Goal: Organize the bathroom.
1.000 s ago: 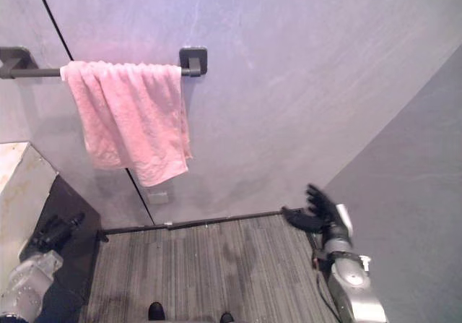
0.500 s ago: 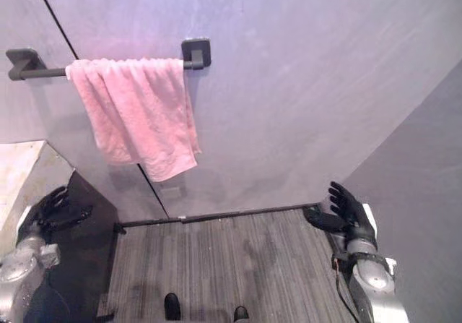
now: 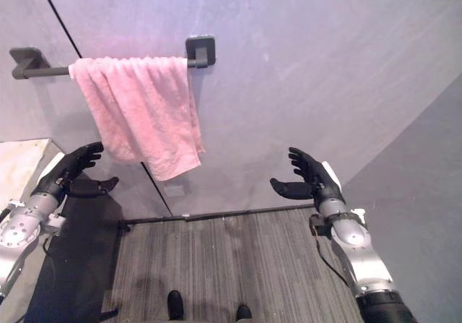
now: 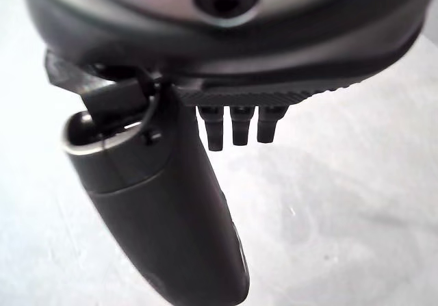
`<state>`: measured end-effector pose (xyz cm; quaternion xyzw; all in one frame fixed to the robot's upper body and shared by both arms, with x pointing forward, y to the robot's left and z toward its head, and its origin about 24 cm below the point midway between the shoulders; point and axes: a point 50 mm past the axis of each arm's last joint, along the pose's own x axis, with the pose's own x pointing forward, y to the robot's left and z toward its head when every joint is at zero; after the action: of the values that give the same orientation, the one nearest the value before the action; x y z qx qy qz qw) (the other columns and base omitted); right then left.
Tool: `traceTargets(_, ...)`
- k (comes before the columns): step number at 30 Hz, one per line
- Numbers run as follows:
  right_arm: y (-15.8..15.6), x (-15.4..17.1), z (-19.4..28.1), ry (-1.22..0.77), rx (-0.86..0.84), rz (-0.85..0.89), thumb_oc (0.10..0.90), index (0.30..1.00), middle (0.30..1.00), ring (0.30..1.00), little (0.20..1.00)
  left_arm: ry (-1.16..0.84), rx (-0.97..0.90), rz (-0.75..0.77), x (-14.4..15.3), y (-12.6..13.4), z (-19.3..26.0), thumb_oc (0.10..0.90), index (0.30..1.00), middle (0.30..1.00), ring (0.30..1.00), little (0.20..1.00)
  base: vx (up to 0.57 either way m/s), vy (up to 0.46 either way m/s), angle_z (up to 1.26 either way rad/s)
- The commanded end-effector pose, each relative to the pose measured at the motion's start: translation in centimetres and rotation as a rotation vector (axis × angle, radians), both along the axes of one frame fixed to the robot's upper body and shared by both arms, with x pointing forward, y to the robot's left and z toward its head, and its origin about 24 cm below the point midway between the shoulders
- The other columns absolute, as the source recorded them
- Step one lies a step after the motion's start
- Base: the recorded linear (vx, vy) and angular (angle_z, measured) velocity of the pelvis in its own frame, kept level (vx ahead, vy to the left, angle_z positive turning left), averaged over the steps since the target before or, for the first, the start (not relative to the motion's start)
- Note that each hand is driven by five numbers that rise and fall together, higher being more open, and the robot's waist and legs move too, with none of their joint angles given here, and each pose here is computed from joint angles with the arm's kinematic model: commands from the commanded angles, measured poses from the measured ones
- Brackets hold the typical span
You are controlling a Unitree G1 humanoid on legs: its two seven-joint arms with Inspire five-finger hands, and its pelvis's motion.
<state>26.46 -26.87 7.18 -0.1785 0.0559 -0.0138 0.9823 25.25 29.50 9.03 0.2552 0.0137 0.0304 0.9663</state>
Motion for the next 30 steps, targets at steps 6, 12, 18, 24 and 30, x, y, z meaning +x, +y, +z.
traceTargets(6,4.4,3.3,8.4,-0.259,-0.186,0.224,0.8,0.9,0.9,0.9,0.9,-0.371,-0.019,0.196,1.5,1.3,6.6,0.8,0.9,0.9,0.9,0.9,0.02,-0.007,0.01)
traceTargets(12,6.3,4.1,10.7,-0.337,-0.277,0.226,0.8,0.9,0.9,0.9,0.9,-0.401,-0.012,0.144,2.1,0.0,7.9,0.8,0.9,0.9,0.9,0.9,0.04,-0.018,0.05)
traceTargets(18,7.5,4.6,13.6,-0.397,-0.486,0.249,0.8,0.9,0.9,0.9,0.9,-0.381,0.004,0.046,2.8,-1.4,8.9,0.8,0.9,0.9,0.9,0.9,0.02,-0.006,0.06)
traceTargets(24,9.3,5.0,16.2,-0.488,-0.57,0.261,0.8,0.9,0.9,0.9,0.9,-0.41,0.096,-0.082,3.7,-2.8,10.8,0.8,0.9,0.9,0.9,0.9,-0.01,-0.002,0.03)
traceTargets(30,10.4,5.4,17.8,-0.522,-0.588,0.285,0.8,0.9,0.9,0.9,0.9,-0.418,0.101,-0.149,4.4,-3.1,12.3,0.8,0.9,0.9,0.9,0.9,0.0,0.0,0.0)
